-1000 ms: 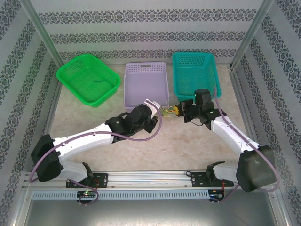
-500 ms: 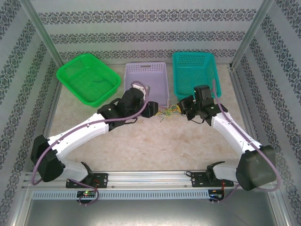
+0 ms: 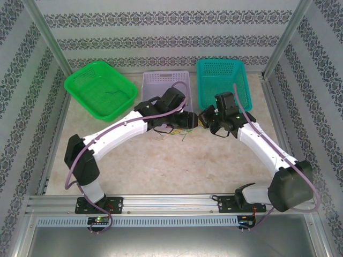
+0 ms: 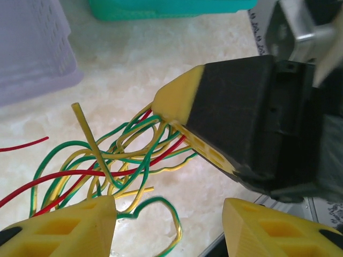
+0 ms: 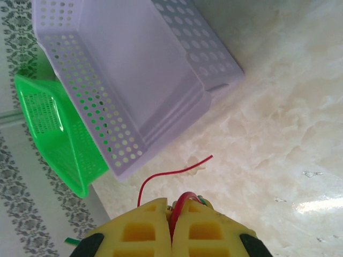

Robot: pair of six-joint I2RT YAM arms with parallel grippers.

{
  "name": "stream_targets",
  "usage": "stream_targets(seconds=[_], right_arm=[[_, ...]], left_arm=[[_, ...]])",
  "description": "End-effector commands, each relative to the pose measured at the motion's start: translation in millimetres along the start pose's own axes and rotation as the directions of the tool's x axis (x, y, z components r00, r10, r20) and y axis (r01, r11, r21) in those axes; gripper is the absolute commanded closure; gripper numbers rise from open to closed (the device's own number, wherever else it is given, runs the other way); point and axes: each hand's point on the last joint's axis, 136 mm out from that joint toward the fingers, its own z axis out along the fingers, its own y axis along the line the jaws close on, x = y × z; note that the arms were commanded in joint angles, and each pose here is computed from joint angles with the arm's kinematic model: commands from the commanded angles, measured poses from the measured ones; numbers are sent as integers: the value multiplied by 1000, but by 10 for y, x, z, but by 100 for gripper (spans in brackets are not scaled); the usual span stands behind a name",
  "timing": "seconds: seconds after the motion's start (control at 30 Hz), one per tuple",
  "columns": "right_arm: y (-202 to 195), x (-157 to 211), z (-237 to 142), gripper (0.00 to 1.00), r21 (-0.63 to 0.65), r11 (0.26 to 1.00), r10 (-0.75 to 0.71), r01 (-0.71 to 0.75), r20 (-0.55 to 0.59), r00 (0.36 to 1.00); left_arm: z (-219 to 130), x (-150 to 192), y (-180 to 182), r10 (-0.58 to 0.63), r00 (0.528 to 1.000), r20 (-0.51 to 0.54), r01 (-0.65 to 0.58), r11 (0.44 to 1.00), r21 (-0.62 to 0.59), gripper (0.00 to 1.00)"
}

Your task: Untangle the cables

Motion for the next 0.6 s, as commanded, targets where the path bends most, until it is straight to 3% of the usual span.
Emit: stream_targets(seconds=[0.0, 0.07, 0.13, 0.27, 0.57], right_arm=[[34, -63, -22, 100, 24, 995, -98, 97, 48, 994], [67, -107, -11, 100, 14, 991, -131, 130, 75, 989], [107, -141, 7, 100, 2, 989, -146, 147, 93, 985], [190, -147, 47, 100, -4, 990, -143, 144, 85, 986], [216, -91, 103, 100, -6, 998, -60, 60, 35, 998]], left_arm=[[-41, 159, 22, -215, 973, -78, 212, 976, -51, 45], [-71, 168, 30, -308, 948, -76, 303, 950, -70, 47], [-122, 155, 35, -315, 946, -74, 307, 947, -97, 49], [-150, 177, 145, -245, 963, -111, 220, 955, -200, 49], [20, 208, 171, -148, 979, -137, 115, 967, -227, 55]])
